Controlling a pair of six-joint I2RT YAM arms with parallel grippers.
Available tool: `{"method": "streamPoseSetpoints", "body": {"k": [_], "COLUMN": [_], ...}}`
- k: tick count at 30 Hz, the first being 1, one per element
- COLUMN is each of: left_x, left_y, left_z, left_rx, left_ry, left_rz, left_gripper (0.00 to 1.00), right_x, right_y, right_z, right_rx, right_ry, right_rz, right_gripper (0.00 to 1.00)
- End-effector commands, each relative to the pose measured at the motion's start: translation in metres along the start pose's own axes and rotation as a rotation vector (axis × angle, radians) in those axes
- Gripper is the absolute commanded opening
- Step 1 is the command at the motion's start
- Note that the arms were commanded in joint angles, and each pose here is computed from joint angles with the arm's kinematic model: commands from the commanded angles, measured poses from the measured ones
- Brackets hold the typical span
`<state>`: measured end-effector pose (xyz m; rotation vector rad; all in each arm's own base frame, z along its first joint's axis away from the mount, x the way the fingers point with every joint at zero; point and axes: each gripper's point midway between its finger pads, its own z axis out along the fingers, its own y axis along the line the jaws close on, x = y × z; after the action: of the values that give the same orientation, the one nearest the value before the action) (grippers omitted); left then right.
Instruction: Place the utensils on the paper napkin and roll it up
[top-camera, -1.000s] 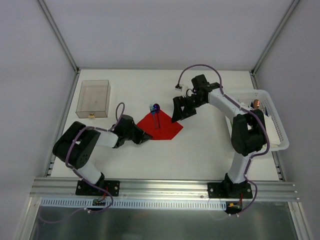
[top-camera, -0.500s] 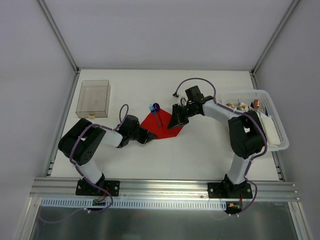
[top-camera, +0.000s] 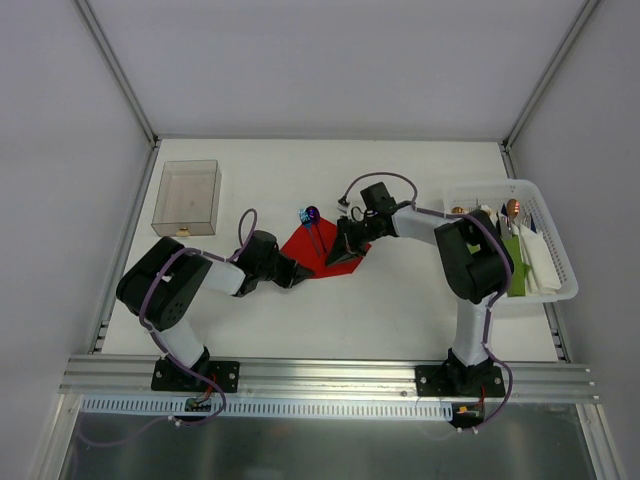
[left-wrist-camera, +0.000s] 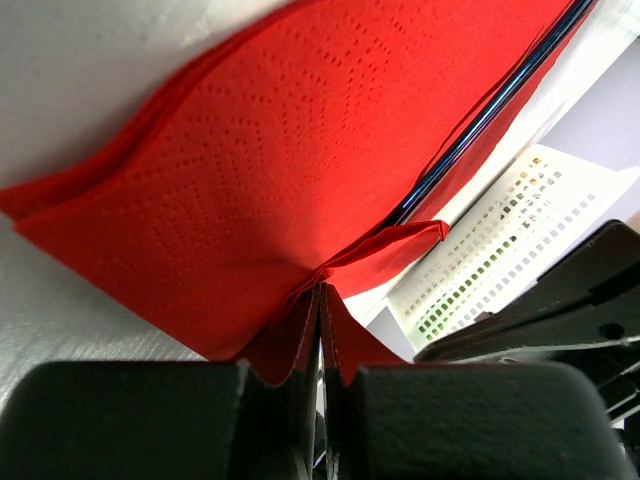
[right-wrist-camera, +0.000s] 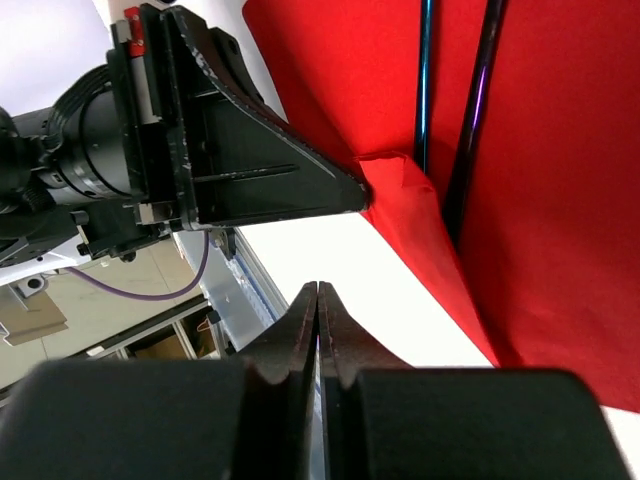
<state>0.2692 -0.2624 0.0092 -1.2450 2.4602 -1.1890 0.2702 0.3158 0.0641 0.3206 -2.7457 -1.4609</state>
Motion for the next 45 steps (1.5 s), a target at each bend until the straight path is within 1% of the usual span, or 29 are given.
{"method": "streamPoseSetpoints", "body": {"k": [1, 9, 17, 20, 25, 30, 40, 45], "left_x": [-0.008, -0.009, -0.008, -0.009, -0.009, -0.011, -0.014, -0.016], "left_y": [0.07, 0.071, 0.072, 0.071, 0.076, 0.079, 0.077, 0.074], "left_z": [0.0, -0.002, -0.003, -0.004, -0.005, -0.008, -0.015, -0.017], "left_rx": [-0.233, -0.241, -0.248, -0.251, -0.265, -0.272, -0.28, -0.279], "left_ry": [-0.063, -0.067, -0.067, -0.071, -0.074, -0.086, -0.107, -0.112], "left_rz": [-0.022, -0.022, -0.026, -0.021, -0.024, -0.026, 0.009, 0.023], "left_gripper": [0.0, 0.0, 0.0, 0.0, 0.0, 0.0, 0.0, 0.0], "right_x": [0.005, 0.013, 0.01, 0.01, 0.01, 0.013, 0.016, 0.014], "right_y": [0.004, -0.03, -0.055, -0.062, -0.077, -0.089, -0.098, -0.086], "right_z": [0.006, 0.01, 0.007, 0.002, -0.008, -0.016, -0.024, -0.025], "right_rx": [-0.026, 0.115, 0.259, 0.285, 0.297, 0.321, 0.358, 0.335], "right_ry": [0.023, 0.056, 0.044, 0.036, 0.033, 0.033, 0.047, 0.051], "right_rz": [0.018, 0.052, 0.086, 0.102, 0.166, 0.198, 0.207, 0.148], "right_gripper": [0.02, 0.01, 0.0, 0.0, 0.0, 0.0, 0.0, 0.0]}}
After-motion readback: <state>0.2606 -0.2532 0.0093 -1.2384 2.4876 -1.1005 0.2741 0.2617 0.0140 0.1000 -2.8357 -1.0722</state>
